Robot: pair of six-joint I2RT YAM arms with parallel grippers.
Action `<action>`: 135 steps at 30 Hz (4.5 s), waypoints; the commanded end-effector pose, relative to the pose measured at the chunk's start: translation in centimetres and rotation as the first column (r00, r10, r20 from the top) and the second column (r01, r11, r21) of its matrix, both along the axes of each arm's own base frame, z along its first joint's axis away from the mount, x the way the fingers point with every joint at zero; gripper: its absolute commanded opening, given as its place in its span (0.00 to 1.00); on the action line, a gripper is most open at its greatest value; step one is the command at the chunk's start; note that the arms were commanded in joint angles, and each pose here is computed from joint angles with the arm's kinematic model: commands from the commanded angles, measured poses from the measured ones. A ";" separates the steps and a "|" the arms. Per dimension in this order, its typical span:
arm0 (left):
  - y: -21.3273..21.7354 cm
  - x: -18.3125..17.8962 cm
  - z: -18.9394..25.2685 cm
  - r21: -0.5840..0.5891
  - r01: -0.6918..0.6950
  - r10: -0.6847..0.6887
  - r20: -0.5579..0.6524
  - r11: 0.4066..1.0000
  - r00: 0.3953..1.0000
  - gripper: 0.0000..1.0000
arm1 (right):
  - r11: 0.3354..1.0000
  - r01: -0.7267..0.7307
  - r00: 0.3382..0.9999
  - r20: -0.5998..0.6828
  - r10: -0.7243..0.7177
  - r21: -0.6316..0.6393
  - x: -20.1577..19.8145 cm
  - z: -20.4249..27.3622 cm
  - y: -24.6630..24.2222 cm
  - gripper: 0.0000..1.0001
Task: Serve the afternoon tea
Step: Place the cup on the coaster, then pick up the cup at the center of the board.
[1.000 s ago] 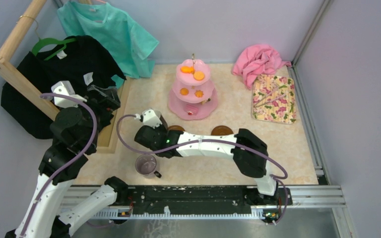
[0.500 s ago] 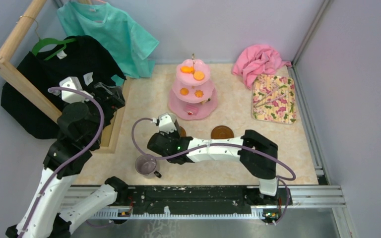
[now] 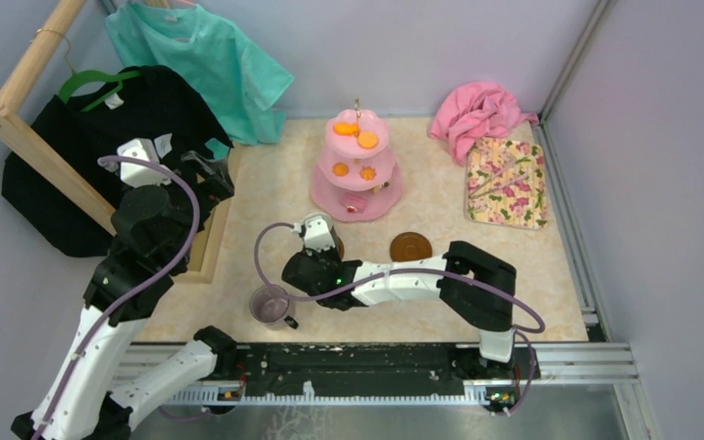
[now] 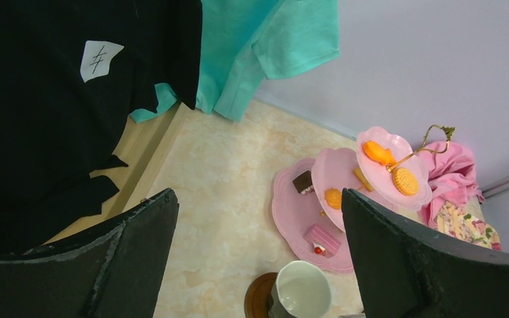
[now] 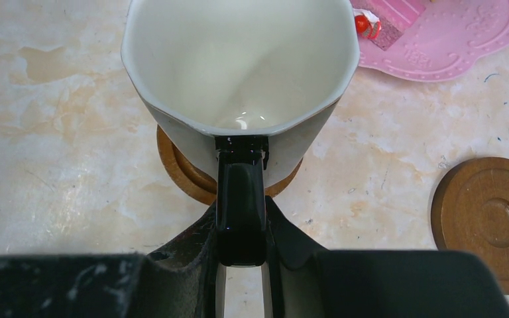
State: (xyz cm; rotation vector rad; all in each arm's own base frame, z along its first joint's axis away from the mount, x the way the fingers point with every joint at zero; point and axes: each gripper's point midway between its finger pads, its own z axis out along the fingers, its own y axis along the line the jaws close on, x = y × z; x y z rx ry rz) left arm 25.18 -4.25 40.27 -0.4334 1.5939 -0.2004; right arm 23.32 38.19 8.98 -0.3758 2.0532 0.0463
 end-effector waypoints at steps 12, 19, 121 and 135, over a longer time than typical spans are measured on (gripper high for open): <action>0.1 0.3 0.3 0.050 -0.004 0.004 -0.007 0.999 1.000 0.97 | 0.968 0.048 0.986 0.142 -0.085 0.246 2.4 6.8 1.8 0.00; 0.4 0.3 -0.3 0.066 -0.011 0.012 -0.017 0.998 1.000 0.98 | 0.968 0.057 0.989 0.115 -0.088 0.246 2.1 4.7 1.7 0.00; 0.6 2.2 -1.7 0.039 -0.122 0.126 -0.121 0.992 0.985 0.99 | 0.566 -0.806 0.506 -0.295 0.811 0.173 -16.2 7.3 3.5 0.79; 1.6 1.2 0.7 0.037 -0.145 0.148 -0.104 0.989 0.983 0.99 | 0.676 -0.727 0.623 -0.297 0.724 0.123 -14.1 1.6 6.9 0.79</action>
